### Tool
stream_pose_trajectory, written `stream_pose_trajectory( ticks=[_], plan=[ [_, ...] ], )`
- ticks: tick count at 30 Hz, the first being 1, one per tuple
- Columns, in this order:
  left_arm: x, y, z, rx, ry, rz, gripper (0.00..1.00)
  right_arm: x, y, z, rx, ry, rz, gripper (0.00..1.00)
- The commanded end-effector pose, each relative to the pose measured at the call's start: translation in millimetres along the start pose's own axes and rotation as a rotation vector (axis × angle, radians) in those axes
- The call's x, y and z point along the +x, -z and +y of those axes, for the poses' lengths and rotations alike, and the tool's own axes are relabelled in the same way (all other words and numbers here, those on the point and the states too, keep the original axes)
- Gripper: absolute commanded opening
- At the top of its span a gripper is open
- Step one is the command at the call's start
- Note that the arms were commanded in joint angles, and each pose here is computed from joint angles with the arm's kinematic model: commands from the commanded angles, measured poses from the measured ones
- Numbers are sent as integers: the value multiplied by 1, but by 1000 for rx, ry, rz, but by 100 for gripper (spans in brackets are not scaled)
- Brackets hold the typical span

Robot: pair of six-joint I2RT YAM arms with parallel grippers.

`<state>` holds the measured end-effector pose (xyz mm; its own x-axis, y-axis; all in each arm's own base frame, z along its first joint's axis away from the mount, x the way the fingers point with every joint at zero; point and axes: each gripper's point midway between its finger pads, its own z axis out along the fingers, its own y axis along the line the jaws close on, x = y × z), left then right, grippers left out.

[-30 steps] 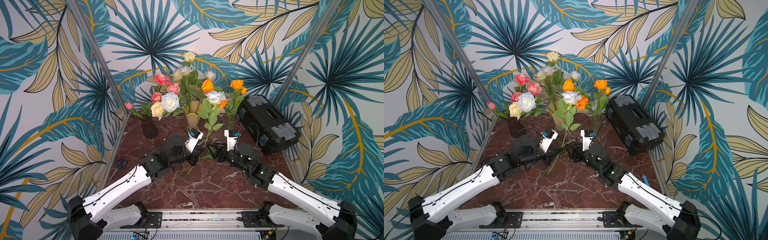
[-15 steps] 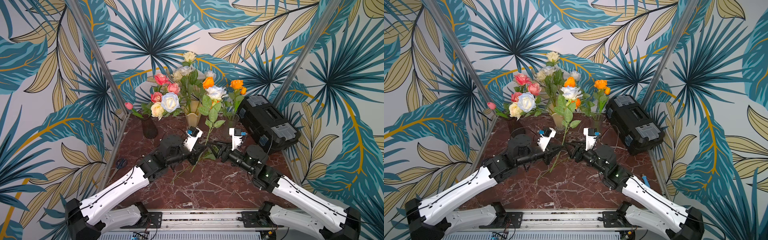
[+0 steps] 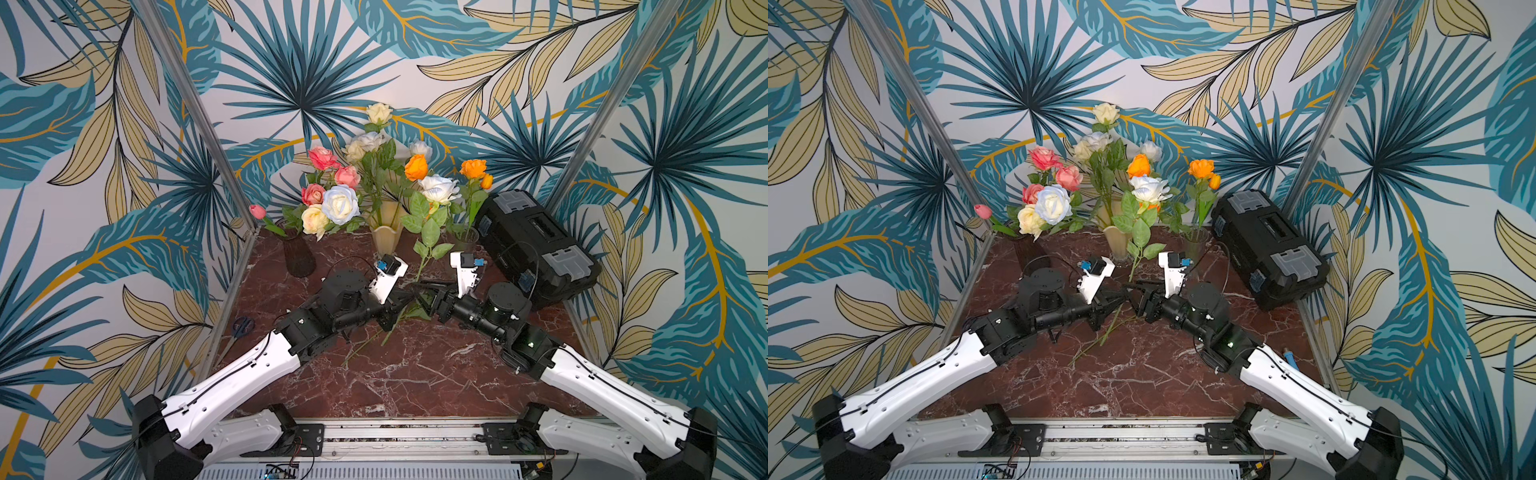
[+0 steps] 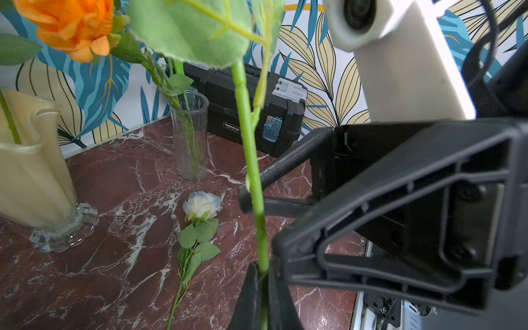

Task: Arrange the flowers in different vases according to their variety
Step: Pick up the flower at the center of the board.

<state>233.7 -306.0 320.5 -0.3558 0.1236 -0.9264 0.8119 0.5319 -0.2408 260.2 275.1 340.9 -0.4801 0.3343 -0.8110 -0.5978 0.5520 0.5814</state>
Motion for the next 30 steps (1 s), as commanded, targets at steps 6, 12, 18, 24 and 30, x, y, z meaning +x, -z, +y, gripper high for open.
stream_pose_trajectory(
  ticks=[6, 12, 18, 24, 30],
  plan=[
    [-7, 7, -3, 3, -32, -23, 0, -9, -10, 8, -27, 22, -19, 43],
    [-6, 6, -2, -2, -36, -22, 0, -12, -10, 8, -18, 23, -29, 22],
    [-3, 5, 2, -20, -38, -11, 0, -16, -11, 9, -10, 34, -29, 0],
    [10, 11, 19, -95, 11, -3, 72, -31, -13, 3, 70, 131, -44, 0],
    [43, 33, 46, -191, 111, -24, 98, -56, -34, -14, 190, 286, -66, 0]
  ],
)
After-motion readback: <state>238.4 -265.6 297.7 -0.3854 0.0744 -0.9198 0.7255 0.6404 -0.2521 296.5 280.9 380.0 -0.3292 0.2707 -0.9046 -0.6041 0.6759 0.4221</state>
